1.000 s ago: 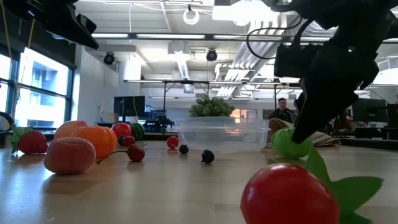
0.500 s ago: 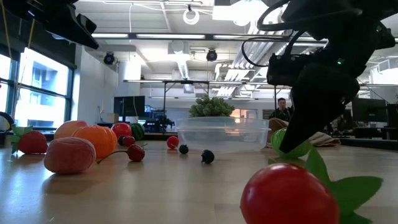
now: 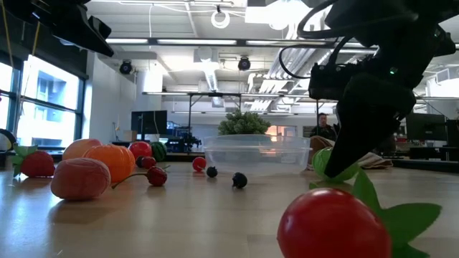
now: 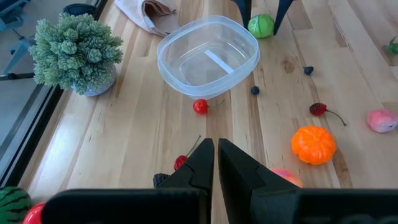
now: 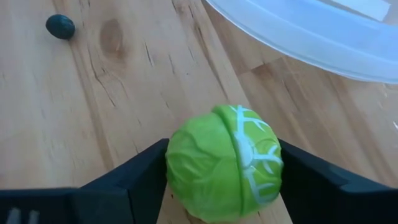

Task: Pick and placing Produce into tupperware
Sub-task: Put the cabbage into the container

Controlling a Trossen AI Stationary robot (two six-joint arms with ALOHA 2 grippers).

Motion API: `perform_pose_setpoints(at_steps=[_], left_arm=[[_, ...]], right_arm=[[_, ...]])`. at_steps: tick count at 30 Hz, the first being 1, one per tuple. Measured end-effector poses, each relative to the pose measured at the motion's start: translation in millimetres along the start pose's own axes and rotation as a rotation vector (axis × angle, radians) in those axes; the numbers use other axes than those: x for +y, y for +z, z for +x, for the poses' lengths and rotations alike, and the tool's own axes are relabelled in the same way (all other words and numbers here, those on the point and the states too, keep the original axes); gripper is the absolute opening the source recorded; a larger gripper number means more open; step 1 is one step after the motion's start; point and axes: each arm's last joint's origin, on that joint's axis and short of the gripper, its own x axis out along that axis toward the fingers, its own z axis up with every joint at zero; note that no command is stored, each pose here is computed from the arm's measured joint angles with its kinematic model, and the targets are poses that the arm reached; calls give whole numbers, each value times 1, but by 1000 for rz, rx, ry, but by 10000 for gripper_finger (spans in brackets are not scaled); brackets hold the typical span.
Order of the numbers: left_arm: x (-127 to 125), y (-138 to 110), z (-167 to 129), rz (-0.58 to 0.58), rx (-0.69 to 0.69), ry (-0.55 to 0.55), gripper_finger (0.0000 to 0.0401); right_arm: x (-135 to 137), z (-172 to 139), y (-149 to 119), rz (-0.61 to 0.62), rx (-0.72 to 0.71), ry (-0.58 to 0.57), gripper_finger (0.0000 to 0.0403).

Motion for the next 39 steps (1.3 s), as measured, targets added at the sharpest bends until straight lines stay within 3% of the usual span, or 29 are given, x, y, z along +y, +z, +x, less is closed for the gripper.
perform_pose_setpoints(at_steps=[27,34,39], left_arm=[[0,0,0,0,1,0,14],[0,0,0,0,1,1,14],[0,0,0,0,0,0,14]], right_arm=[[6,-2,6,-31,-24,53,232],[31,-18,41,-148,-96,144,232],[45,-43,79,-301,-152,66,232]])
